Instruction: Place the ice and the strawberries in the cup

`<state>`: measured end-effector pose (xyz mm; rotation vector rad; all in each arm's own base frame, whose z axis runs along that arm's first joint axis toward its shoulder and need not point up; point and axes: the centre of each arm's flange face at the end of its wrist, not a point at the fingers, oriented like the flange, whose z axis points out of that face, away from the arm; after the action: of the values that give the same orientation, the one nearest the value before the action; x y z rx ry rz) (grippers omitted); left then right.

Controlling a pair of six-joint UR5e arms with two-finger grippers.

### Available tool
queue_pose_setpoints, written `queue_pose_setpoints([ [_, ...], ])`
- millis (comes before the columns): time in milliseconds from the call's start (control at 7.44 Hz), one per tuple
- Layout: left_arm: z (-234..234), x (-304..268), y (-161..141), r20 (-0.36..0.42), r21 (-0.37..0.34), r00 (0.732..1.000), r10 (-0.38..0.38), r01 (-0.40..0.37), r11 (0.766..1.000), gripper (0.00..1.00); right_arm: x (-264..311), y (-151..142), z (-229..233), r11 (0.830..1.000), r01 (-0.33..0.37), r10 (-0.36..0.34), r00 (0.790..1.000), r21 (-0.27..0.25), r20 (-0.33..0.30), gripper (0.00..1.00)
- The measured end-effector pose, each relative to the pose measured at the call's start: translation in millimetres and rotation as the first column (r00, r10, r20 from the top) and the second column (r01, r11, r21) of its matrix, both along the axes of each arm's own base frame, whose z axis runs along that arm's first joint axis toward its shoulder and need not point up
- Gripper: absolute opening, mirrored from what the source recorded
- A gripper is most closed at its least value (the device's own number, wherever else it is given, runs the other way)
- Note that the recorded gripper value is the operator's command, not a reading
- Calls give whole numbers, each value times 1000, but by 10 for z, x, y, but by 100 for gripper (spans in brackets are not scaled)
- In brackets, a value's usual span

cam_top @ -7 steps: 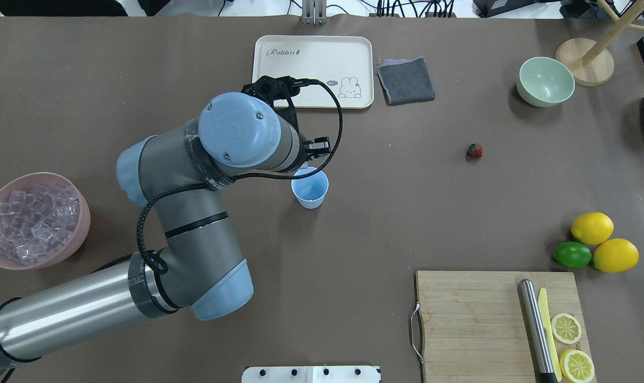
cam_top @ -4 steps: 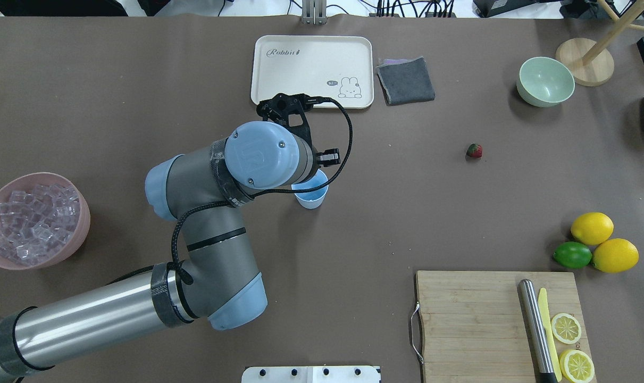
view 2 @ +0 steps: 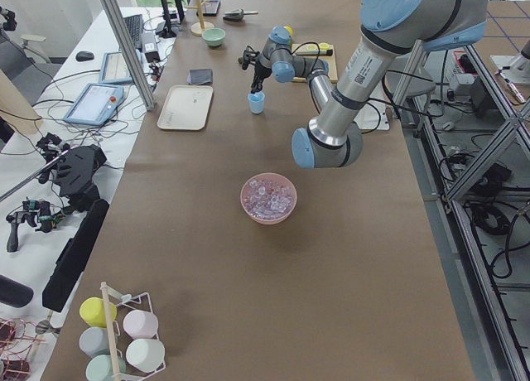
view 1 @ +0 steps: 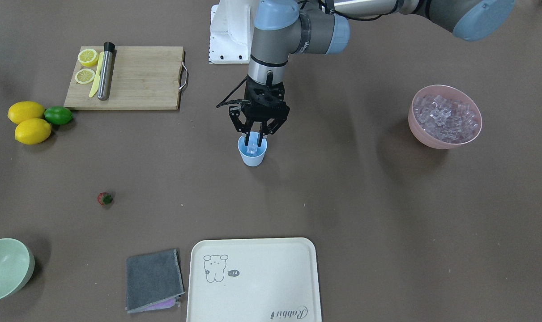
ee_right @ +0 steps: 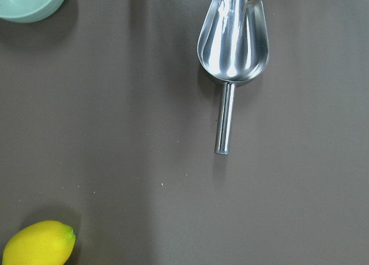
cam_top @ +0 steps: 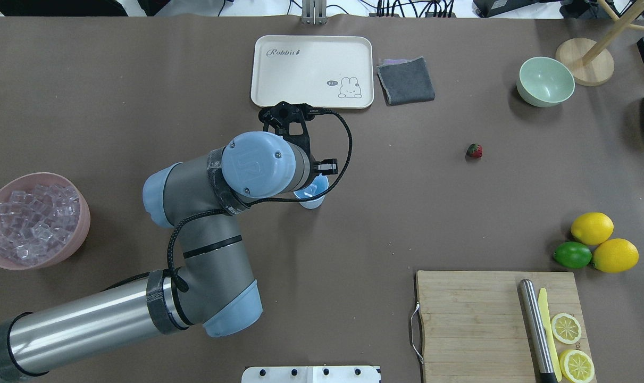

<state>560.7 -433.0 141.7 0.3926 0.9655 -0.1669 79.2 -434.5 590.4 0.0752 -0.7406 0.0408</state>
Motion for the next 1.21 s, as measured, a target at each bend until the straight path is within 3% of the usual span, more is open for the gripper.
queue_pose_setpoints([
  [538,175,-443,-137,28,58,998,54,-55,997,99,1,-3,-2,1000,0,0,1000,1,-1,100],
  [941,705,-1675,-471,102,102,974,204,-214,972,100,1,-3,-2,1000,1,-1,1000,1,-2,100],
  [1209,1262,-2557,-627,211,132,935,287,-318,939,100,2,-4,0,1000,1,-1,1000,2,-3,100],
])
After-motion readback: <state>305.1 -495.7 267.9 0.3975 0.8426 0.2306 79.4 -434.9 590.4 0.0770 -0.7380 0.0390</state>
